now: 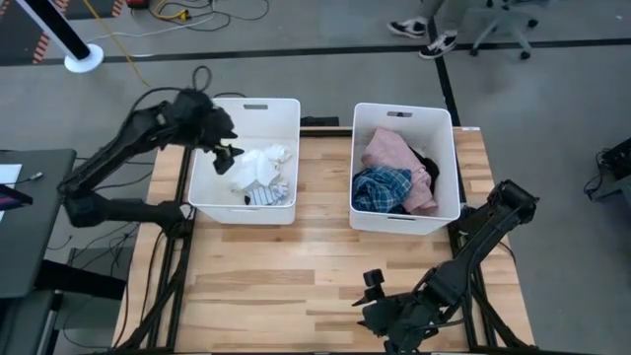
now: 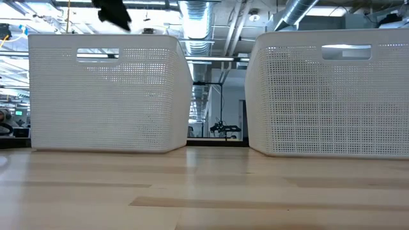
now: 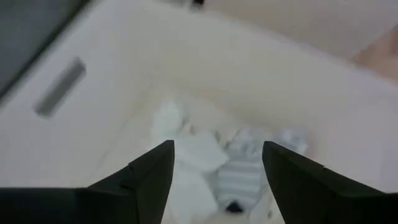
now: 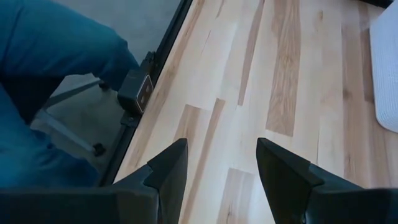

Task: Sort clothes
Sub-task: Return to Home Position

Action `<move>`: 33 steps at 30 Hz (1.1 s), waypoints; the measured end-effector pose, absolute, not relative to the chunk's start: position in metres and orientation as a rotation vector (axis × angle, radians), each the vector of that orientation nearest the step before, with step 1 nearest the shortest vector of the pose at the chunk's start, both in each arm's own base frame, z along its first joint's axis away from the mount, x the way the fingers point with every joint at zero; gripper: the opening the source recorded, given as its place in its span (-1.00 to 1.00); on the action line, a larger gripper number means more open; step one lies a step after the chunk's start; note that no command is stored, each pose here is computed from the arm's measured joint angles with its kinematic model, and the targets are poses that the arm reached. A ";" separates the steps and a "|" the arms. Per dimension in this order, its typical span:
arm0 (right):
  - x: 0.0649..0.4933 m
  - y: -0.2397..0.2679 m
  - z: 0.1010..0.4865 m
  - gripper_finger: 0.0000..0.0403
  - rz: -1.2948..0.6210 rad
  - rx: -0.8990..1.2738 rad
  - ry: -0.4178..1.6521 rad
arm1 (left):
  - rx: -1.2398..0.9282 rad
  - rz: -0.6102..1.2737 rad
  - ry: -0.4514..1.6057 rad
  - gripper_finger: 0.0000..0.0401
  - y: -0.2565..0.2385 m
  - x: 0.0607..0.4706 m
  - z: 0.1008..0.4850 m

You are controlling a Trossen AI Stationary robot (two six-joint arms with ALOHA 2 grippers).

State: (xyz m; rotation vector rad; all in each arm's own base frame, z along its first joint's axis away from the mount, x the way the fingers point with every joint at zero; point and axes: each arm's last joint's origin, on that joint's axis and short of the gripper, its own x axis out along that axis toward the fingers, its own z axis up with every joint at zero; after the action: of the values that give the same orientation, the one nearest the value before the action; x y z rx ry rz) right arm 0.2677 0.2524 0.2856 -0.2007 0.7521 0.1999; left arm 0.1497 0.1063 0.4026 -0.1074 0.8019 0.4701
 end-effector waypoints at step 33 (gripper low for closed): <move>0.306 0.190 0.329 0.02 0.163 -0.385 0.532 | 0.077 0.120 0.309 0.17 -0.010 0.172 0.404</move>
State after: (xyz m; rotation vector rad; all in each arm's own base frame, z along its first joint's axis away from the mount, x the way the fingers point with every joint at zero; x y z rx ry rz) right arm 0.3060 0.1896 0.3286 -0.3849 0.5324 0.1635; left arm 0.1721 -0.0095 0.4042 0.0775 0.3086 0.1203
